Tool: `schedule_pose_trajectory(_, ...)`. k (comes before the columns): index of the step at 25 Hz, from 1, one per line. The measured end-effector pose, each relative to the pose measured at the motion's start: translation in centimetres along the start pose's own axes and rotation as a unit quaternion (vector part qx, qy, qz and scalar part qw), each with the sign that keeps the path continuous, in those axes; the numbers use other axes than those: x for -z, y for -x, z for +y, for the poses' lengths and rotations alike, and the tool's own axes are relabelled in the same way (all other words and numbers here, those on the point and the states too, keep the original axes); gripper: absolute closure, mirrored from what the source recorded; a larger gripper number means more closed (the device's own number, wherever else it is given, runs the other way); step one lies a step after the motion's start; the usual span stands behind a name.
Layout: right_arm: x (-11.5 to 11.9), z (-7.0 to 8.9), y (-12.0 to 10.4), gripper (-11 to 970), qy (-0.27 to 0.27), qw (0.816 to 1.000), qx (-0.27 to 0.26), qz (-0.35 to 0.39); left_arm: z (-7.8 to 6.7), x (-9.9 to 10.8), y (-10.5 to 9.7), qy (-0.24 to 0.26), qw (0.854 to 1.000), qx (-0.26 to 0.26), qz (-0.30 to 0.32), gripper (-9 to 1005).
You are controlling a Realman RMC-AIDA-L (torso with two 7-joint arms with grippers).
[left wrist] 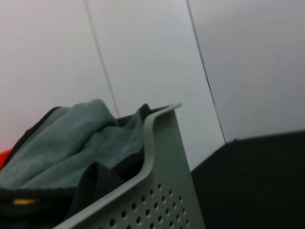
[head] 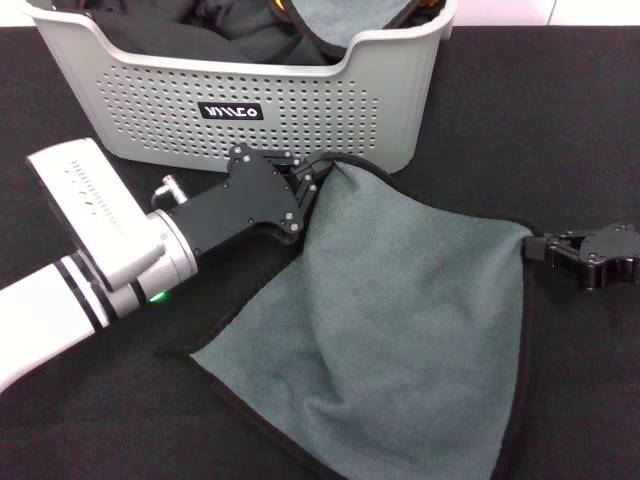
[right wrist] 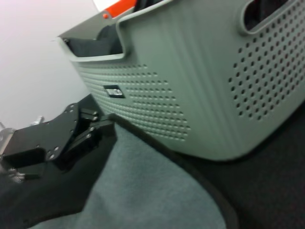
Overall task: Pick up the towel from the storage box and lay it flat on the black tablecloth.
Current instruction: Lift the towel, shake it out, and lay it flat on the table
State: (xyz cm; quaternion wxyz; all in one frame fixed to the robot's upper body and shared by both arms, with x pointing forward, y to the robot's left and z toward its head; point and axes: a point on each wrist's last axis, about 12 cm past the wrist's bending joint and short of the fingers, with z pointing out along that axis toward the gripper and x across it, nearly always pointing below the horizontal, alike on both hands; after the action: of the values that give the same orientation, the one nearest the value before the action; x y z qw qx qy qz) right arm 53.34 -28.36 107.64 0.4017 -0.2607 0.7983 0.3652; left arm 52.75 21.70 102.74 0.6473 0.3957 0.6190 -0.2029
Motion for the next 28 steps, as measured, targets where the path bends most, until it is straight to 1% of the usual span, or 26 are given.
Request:
schedule_pose_trajectory(4, -0.5, -0.4, -0.1, 951, -0.013, 1.0, -0.014, 0.004, 0.1, -0.3, -0.1, 0.001, 0.996, -0.083, 0.01, 987)
schedule_pose_trajectory(5, -0.6, -0.5, -0.1, 951, -0.013, 1.0, -0.018, 0.007, 0.1, -0.3, -0.1, 0.0, 0.996, -0.092, 0.01, 987)
schedule_pose_trajectory(9, -0.8, -0.6, -0.2, 950, -0.019, 0.999, -0.031, 0.009, 0.0, -0.5, -0.1, -0.008, 0.988, -0.155, 0.013, 987)
schedule_pose_trajectory(10, -0.8, -0.7, -0.2, 950, -0.023, 0.999, -0.036, 0.01, 0.0, -0.5, -0.2, -0.009, 0.984, -0.176, 0.014, 987)
schedule_pose_trajectory(13, -0.7, -1.0, -0.4, 951, -0.033, 0.998, -0.052, 0.017, 0.0, -0.6, -0.3, -0.009, 0.977, -0.214, 0.021, 987)
schedule_pose_trajectory(22, -0.4, -1.3, -0.7, 941, -0.05, 0.996, -0.066, 0.024, 0.0, -0.6, -0.3, -0.01, 0.968, -0.25, 0.022, 987)
schedule_pose_trajectory(28, 0.4, -1.7, -0.8, 933, -0.071, 0.995, -0.066, 0.015, 0.1, -0.7, -0.2, -0.005, 0.965, -0.263, 0.019, 987)
